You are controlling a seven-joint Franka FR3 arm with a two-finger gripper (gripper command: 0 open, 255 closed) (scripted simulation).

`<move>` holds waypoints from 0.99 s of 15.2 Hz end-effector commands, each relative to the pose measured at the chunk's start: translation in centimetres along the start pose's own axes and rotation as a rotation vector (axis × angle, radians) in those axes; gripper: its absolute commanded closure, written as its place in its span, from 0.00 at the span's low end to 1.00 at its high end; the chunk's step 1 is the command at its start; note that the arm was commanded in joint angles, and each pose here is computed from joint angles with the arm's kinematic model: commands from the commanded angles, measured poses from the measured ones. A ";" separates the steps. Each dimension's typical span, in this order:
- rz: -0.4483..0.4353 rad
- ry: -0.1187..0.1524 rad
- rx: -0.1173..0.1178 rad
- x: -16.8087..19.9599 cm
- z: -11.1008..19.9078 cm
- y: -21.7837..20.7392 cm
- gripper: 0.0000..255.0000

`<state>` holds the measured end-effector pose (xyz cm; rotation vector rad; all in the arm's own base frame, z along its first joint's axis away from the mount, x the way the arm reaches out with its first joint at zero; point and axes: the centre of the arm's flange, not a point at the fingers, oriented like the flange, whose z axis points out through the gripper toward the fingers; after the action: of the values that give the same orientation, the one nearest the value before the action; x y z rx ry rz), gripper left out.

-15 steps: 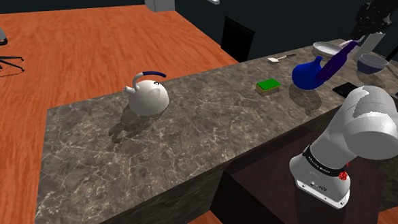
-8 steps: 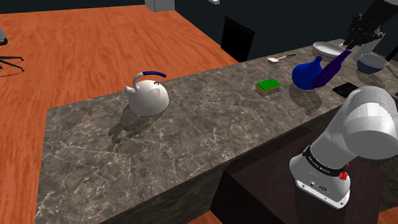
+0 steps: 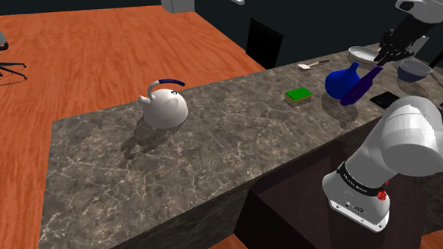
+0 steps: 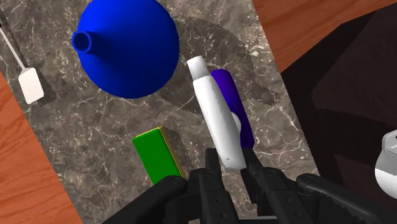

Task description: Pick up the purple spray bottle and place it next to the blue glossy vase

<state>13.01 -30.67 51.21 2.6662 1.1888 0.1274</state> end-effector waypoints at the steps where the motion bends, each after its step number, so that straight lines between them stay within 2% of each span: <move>1: 0.000 0.000 -0.001 -0.1 0.9 -0.2 1.00; 15: 0.000 0.000 -0.001 0.0 7.5 -1.8 1.00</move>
<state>13.01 -30.83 43.69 2.6659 1.1890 0.1275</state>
